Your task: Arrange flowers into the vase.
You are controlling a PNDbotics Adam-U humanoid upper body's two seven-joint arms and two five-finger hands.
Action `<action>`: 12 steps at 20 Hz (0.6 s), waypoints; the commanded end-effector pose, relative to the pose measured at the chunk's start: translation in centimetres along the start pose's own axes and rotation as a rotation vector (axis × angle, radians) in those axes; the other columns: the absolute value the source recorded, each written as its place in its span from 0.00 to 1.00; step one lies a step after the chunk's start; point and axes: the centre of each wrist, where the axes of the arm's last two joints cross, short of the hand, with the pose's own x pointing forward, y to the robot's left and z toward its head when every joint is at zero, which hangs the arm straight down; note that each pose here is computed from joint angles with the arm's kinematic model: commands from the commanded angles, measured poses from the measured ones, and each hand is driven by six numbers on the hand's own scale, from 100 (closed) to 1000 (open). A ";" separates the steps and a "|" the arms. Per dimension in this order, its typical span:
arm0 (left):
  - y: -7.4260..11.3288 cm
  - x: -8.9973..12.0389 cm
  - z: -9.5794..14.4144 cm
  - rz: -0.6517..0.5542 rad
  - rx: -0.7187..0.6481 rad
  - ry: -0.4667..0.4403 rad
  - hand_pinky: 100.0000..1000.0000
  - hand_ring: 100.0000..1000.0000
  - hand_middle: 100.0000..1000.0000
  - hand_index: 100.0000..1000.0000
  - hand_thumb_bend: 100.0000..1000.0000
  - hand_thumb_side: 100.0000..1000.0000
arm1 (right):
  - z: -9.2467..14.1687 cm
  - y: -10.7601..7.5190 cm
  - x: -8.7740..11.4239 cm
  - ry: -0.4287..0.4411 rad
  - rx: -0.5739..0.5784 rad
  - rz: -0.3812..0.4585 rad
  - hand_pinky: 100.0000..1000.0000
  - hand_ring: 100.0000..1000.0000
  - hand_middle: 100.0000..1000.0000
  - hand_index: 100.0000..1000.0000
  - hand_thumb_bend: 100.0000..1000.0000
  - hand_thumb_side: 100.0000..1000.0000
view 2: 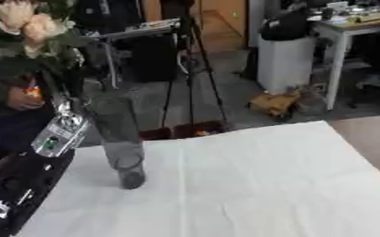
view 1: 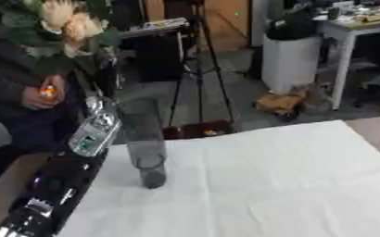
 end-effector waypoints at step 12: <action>0.4 1.3 -1.3 -0.098 -0.149 -0.014 0.45 0.39 0.19 0.62 0.73 0.49 | 0.0 0.0 1.1 0.006 0.008 0.032 0.00 0.15 0.04 0.31 0.35 0.63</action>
